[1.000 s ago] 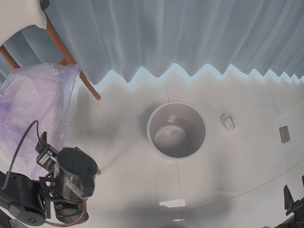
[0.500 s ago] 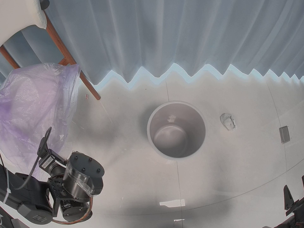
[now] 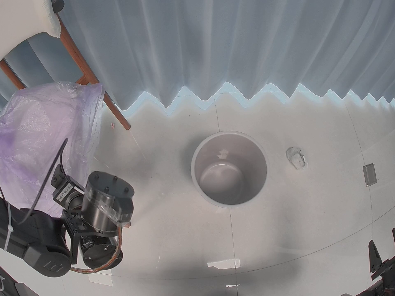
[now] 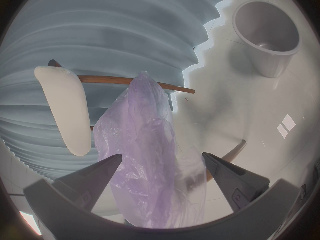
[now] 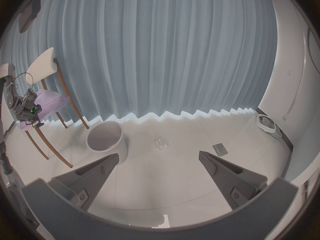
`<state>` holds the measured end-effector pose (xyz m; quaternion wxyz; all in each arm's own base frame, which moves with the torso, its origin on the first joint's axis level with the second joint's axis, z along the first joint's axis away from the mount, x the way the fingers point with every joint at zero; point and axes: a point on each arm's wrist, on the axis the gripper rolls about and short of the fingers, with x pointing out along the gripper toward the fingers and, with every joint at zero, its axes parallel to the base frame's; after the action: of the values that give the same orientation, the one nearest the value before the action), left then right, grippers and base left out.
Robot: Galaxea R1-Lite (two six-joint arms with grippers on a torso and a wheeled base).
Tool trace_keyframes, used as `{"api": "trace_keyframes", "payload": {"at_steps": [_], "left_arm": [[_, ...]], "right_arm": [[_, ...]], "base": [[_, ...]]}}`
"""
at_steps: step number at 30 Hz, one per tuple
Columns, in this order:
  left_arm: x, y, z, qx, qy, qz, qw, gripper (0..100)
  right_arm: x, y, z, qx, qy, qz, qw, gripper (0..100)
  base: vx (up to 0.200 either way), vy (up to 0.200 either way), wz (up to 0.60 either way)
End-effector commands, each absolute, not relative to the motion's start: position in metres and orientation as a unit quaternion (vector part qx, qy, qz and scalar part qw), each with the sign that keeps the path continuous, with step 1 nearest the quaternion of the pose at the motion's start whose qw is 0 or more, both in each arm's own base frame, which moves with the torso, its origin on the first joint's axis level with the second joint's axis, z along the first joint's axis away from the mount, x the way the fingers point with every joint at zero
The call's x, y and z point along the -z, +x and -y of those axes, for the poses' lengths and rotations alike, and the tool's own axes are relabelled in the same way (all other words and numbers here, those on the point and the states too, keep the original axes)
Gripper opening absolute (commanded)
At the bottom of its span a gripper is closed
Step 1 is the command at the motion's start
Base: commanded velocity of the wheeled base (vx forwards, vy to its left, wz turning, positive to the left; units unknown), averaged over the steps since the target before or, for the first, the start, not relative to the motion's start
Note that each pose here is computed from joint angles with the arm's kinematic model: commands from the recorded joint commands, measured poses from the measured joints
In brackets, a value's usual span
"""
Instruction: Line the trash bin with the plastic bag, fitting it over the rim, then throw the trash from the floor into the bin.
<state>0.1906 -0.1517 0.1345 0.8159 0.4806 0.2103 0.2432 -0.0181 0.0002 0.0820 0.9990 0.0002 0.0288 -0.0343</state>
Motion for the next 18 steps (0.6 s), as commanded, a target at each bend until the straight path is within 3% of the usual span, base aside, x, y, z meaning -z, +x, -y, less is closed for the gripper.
{"api": "trace_keyframes", "payload": {"at_steps": [1,18], "left_arm": [[-0.14,0.2,0.149,-0.254,0.479,-0.217,0.812,100],[-0.152,0.222,0.144,-0.266,0.462,-0.223,0.816,100]], "right_arm": [[-0.077,-0.017,0.0,0.035,0.0,-0.038,0.999,100],[-0.077,-0.017,0.0,0.034,0.0,-0.038,0.999,100]], "base": [[0.0,0.0,0.0],[0.0,0.0,0.0]]}}
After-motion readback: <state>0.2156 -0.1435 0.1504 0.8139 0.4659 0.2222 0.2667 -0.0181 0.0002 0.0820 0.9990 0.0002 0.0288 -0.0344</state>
